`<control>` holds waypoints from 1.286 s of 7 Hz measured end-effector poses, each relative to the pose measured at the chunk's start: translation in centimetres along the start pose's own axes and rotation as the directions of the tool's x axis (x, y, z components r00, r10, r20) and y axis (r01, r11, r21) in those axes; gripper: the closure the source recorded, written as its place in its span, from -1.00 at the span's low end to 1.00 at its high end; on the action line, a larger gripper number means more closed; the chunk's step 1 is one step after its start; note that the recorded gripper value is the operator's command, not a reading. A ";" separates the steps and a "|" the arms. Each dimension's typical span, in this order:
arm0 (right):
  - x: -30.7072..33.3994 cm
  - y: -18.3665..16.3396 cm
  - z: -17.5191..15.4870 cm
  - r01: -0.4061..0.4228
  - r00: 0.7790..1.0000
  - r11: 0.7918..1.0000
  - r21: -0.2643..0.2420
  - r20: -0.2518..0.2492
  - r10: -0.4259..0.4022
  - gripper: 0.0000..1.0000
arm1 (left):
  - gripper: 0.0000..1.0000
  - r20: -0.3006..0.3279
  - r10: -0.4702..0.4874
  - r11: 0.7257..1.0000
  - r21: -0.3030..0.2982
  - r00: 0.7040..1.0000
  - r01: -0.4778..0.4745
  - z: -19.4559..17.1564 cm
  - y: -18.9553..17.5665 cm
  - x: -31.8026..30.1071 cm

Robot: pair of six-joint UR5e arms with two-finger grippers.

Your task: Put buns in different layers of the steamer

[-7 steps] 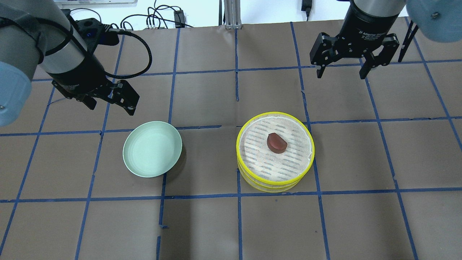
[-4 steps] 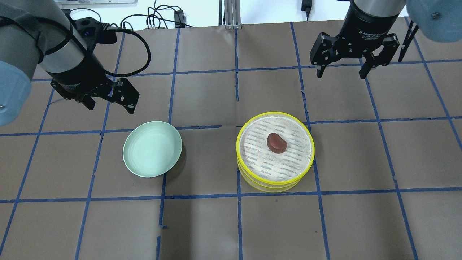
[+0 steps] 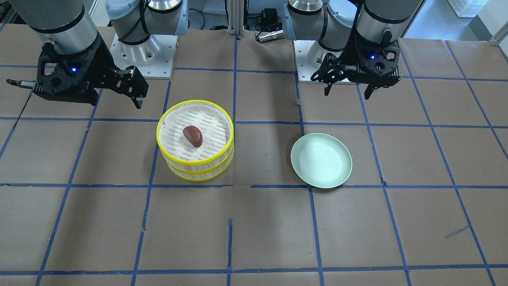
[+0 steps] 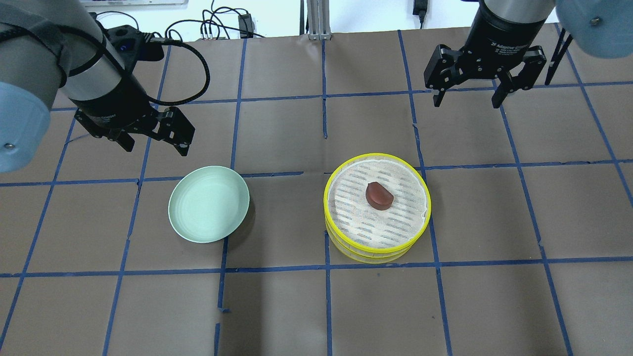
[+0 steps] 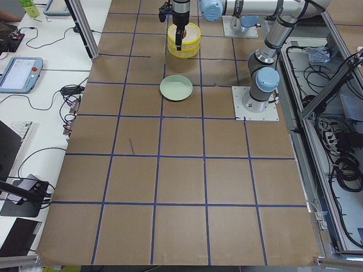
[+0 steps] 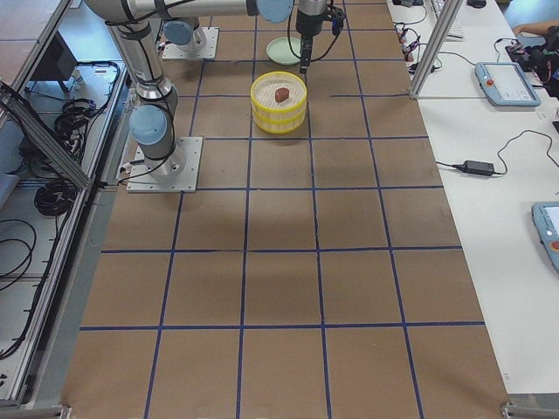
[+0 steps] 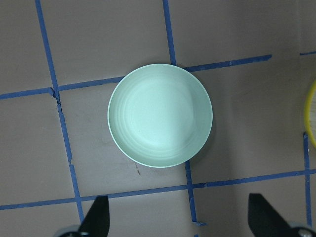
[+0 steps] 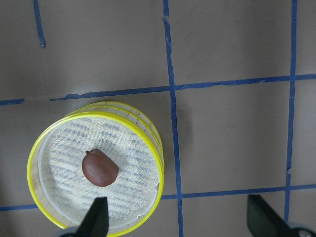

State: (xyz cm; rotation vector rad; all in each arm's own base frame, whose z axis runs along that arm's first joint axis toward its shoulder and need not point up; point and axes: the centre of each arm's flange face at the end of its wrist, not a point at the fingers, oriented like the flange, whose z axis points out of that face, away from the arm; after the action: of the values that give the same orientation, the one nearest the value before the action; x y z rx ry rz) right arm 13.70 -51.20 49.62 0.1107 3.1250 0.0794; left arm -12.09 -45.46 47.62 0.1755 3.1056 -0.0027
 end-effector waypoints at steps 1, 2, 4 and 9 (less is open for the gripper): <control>0.0 0.0 0.1 0.000 1.000 1.000 -0.002 0.000 0.000 -1.00 | -1.00 -0.001 -0.005 1.000 -0.002 1.000 0.005 0.2 -0.2 0.2; 0.0 0.0 0.2 -0.001 1.000 1.000 -0.005 0.000 0.000 -1.00 | -1.00 -0.003 -0.002 1.000 -0.005 1.000 0.002 0.3 -0.3 0.5; 0.0 0.1 0.2 -0.001 1.000 1.000 -0.005 0.000 0.001 -1.00 | -1.00 -0.008 0.001 1.000 -0.007 1.000 -0.001 0.5 -0.3 0.6; -0.3 0.3 0.4 0.006 1.000 1.000 -0.008 -0.001 -0.006 -1.00 | -1.00 -0.014 0.000 1.000 -0.010 1.000 0.000 0.6 -0.3 0.6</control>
State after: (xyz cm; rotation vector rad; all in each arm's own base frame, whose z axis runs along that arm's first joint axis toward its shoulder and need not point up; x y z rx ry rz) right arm 14.04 -50.93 49.26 0.1014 3.1251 0.0926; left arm -12.73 -45.70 47.02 0.1764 3.1189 0.0136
